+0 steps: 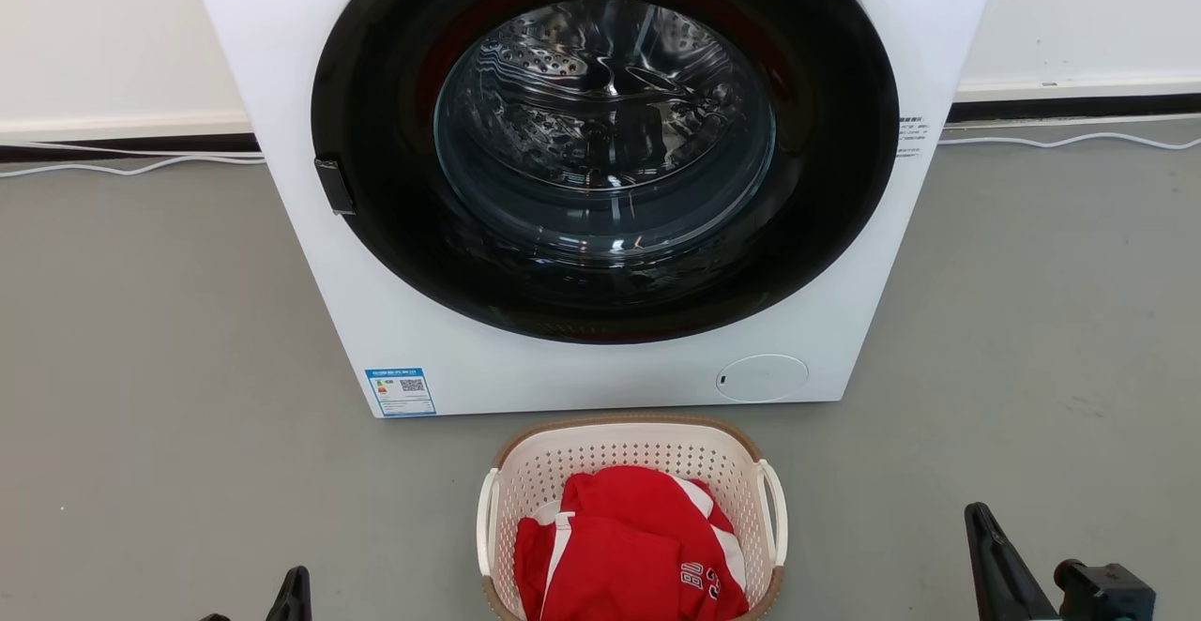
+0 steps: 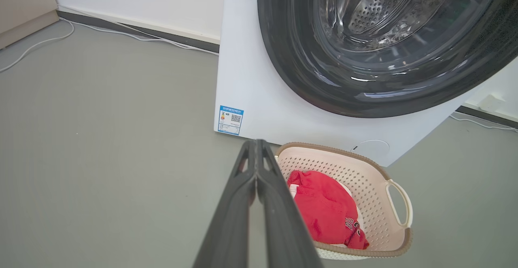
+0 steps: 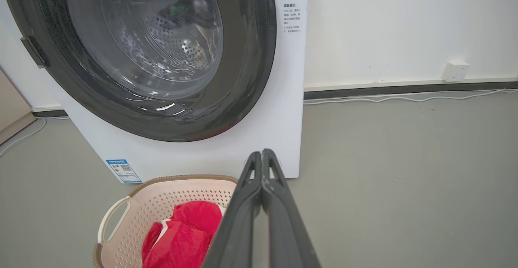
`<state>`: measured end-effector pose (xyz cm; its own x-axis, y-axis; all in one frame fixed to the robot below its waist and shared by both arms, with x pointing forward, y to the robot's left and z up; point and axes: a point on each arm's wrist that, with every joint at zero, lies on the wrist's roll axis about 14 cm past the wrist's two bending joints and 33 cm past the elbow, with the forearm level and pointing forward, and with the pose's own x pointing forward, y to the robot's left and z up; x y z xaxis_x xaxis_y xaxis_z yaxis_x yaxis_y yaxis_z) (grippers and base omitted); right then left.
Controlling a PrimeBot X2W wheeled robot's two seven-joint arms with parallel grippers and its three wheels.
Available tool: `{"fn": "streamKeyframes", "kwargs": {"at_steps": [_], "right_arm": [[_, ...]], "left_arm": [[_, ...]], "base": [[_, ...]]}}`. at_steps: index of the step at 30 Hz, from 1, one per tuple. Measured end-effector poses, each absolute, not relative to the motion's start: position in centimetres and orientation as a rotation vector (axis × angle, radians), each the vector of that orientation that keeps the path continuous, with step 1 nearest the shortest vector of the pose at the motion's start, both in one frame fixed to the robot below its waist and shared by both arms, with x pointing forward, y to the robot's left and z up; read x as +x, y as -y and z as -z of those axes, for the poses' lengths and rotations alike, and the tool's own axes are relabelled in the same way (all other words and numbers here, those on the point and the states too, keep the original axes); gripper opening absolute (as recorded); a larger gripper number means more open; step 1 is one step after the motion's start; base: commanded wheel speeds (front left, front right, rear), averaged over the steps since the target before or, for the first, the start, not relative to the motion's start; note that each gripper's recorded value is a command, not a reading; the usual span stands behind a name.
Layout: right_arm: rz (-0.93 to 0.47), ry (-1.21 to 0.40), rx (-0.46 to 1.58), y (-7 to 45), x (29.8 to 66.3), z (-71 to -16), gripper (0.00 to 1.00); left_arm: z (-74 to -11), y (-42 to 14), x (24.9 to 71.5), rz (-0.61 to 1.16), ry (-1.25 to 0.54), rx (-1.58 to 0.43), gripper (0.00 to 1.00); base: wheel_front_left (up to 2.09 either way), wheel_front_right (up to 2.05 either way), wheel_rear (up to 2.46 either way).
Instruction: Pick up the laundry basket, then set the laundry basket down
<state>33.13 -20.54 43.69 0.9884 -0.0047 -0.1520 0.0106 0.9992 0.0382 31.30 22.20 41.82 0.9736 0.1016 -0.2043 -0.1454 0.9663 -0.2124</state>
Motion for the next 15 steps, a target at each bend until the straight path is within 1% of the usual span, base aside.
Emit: {"fn": "streamKeyframes", "kwargs": {"at_steps": [15], "right_arm": [[0.064,-0.164,0.223,21.02,33.18,-43.52,0.0]], "left_arm": [[-41.7,-22.25,31.46,-0.162,-0.199,-0.382,0.0]], "base": [[0.0,0.0,0.0]]}}
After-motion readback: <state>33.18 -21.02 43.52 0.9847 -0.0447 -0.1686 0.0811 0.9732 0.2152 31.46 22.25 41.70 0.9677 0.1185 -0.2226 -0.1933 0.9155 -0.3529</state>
